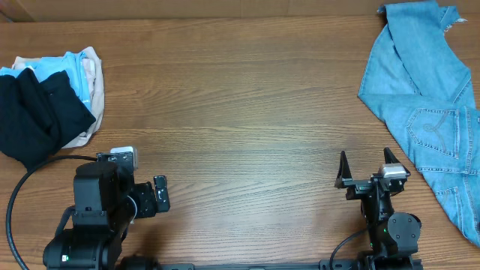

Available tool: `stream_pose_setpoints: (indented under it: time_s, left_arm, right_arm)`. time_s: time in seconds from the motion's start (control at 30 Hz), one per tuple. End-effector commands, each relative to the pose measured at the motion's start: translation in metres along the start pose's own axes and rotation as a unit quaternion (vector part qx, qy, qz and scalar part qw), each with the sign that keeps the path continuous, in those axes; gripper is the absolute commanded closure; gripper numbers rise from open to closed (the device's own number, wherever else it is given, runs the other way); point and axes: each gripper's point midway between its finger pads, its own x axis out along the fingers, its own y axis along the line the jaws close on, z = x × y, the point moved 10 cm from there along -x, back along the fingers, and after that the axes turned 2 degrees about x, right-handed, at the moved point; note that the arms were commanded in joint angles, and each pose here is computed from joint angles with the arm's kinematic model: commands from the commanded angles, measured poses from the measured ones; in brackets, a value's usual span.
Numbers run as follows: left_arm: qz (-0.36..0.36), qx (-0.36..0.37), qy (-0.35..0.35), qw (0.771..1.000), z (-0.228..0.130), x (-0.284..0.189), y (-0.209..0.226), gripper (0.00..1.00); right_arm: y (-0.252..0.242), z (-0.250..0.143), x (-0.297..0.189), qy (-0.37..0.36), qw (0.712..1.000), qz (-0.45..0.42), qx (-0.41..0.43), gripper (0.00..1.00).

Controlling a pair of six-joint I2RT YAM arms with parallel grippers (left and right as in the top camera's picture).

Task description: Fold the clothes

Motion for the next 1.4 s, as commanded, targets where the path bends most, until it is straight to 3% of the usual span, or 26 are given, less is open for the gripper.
stream_pose_setpoints:
  time_s: [0.0, 0.97, 1.23, 1.37]
  left_arm:
    - [0.006, -0.007, 0.002, 1.000, -0.001, 0.001, 0.001, 0.00]
    - [0.006, -0.007, 0.005, 1.000, -0.003, 0.000, 0.001, 0.00]
    - [0.025, 0.011, -0.036, 0.999, -0.018, -0.011, 0.006, 0.00]
    - [0.017, 0.012, -0.106, 0.994, -0.032, 0.002, 0.008, 0.00]
  right_arm:
    - [0.000, -0.002, 0.000, -0.002, 1.000, 0.000, -0.001, 0.00]
    - [0.000, -0.002, 0.000, -0.003, 1.000, 0.000, -0.001, 0.00]
    - [0.000, -0.002, 0.000, -0.002, 1.000, 0.000, -0.001, 0.00]
    - [0.000, -0.002, 0.000, -0.002, 1.000, 0.000, -0.001, 0.00]
